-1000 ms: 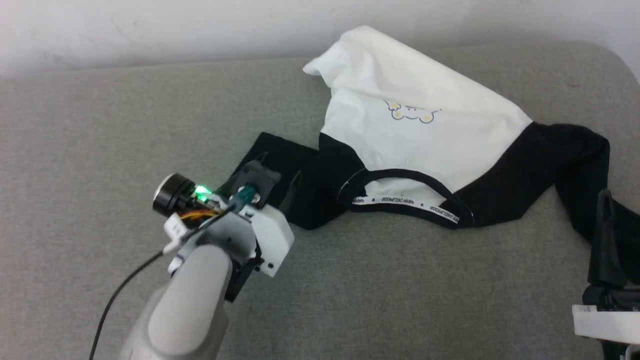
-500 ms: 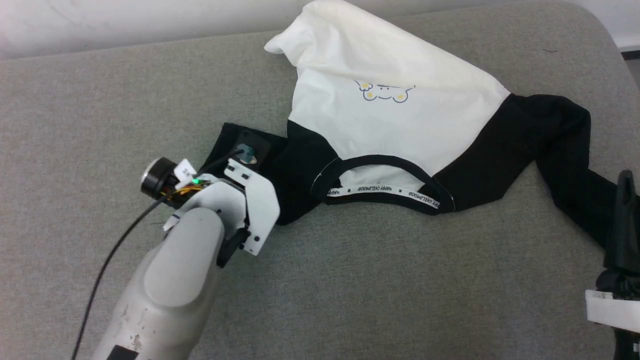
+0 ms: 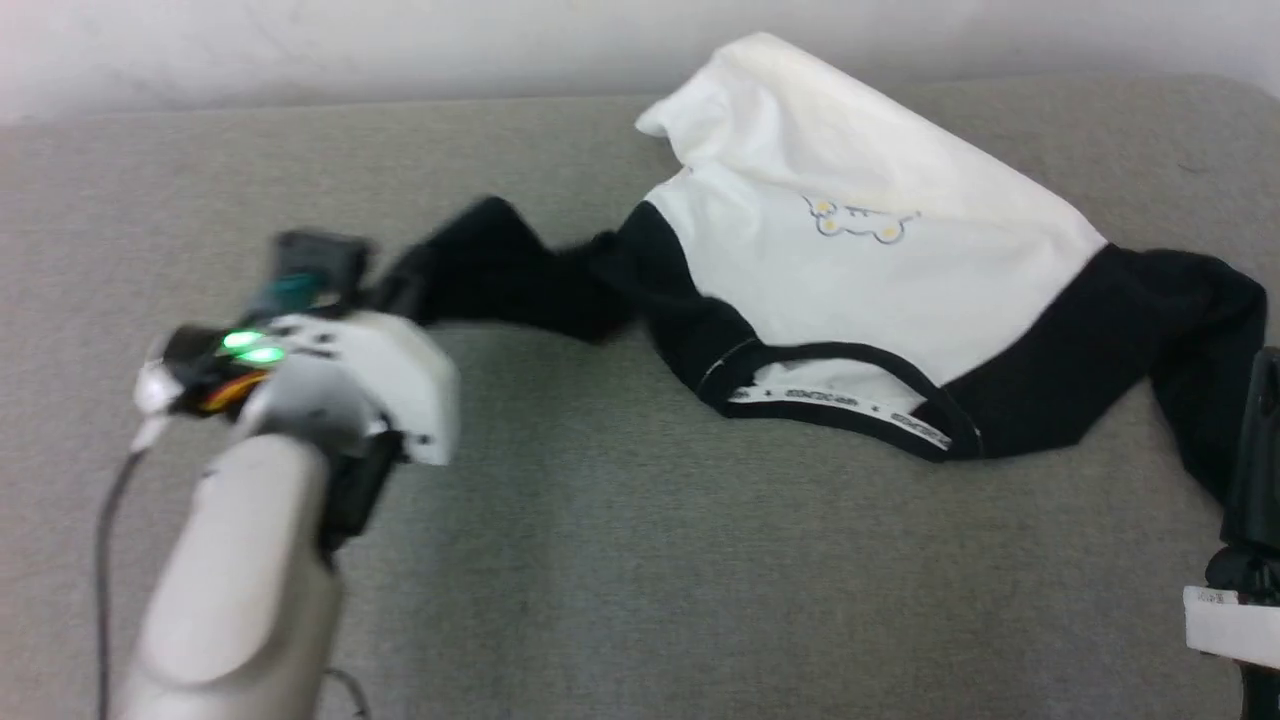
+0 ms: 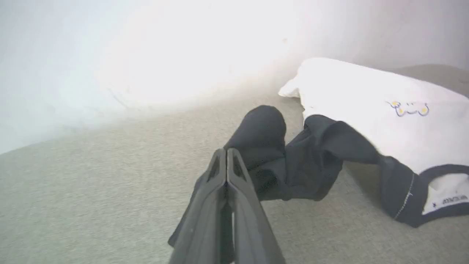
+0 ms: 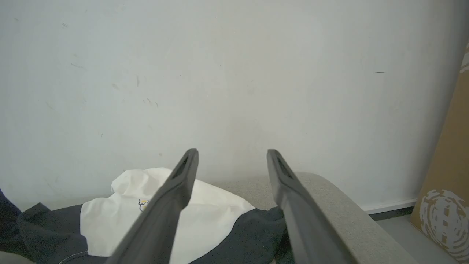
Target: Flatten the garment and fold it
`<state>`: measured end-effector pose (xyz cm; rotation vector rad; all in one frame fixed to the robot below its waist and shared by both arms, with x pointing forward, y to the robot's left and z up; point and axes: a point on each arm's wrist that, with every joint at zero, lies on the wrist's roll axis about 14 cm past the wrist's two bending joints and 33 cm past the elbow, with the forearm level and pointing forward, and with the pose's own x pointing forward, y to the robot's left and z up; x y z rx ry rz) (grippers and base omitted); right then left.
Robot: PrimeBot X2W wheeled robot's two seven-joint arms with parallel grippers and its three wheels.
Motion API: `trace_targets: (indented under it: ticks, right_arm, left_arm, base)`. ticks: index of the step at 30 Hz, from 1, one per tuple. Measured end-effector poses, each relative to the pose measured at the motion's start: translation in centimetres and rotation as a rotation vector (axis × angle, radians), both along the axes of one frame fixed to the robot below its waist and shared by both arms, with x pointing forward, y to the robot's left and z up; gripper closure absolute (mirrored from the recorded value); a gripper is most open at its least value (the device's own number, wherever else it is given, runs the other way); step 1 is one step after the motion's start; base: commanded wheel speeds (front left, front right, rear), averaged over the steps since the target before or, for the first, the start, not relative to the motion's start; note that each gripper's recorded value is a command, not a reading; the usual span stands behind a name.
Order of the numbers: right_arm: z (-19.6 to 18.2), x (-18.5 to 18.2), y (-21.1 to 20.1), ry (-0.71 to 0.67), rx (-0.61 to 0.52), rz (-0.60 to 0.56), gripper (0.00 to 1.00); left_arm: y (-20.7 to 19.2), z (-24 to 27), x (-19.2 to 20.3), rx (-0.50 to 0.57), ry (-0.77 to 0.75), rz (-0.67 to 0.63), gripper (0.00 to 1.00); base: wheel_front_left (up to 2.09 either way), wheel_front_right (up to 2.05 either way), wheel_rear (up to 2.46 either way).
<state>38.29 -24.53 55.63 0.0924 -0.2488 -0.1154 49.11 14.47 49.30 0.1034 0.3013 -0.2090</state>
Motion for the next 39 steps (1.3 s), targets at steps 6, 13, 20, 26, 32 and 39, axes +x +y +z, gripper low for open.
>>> trace_targets:
  ticks: [6, 13, 20, 26, 32, 39]
  right_arm:
    - [0.2, 0.5, 1.8, -0.006, 0.017, 0.059, 0.00]
    - [0.7, 1.1, 3.3, -0.015, 0.027, 0.107, 0.00]
    - [0.7, 1.0, 3.1, 0.001, 0.018, 0.101, 0.00]
    - [0.6, 0.9, 3.2, 0.017, 0.014, 0.104, 0.00]
    - [0.7, 0.5, 3.0, 0.026, 0.006, 0.099, 0.00]
    - [1.1, -0.2, 2.1, 0.020, 0.001, 0.071, 0.00]
  left_arm:
    - [9.3, 4.9, -4.8, -0.084, -0.093, 0.256, 1.00]
    - [18.0, 5.7, -12.4, -0.084, -0.084, 0.540, 1.00]
    - [22.6, 3.6, -17.0, -0.024, -0.042, 0.710, 1.00]
    - [20.3, -0.5, -16.9, -0.092, 0.064, 0.685, 1.00]
    - [18.3, -1.9, -15.9, -0.123, 0.059, 0.663, 0.00]
    - [15.5, 5.5, -12.0, -0.147, -0.287, 0.543, 0.00]
  base:
    - [0.00, 0.00, 0.00]
    - [0.00, 0.00, 0.00]
    - [0.00, 0.00, 0.00]
    - [0.00, 0.00, 0.00]
    - [0.00, 0.00, 0.00]
    - [0.00, 0.00, 0.00]
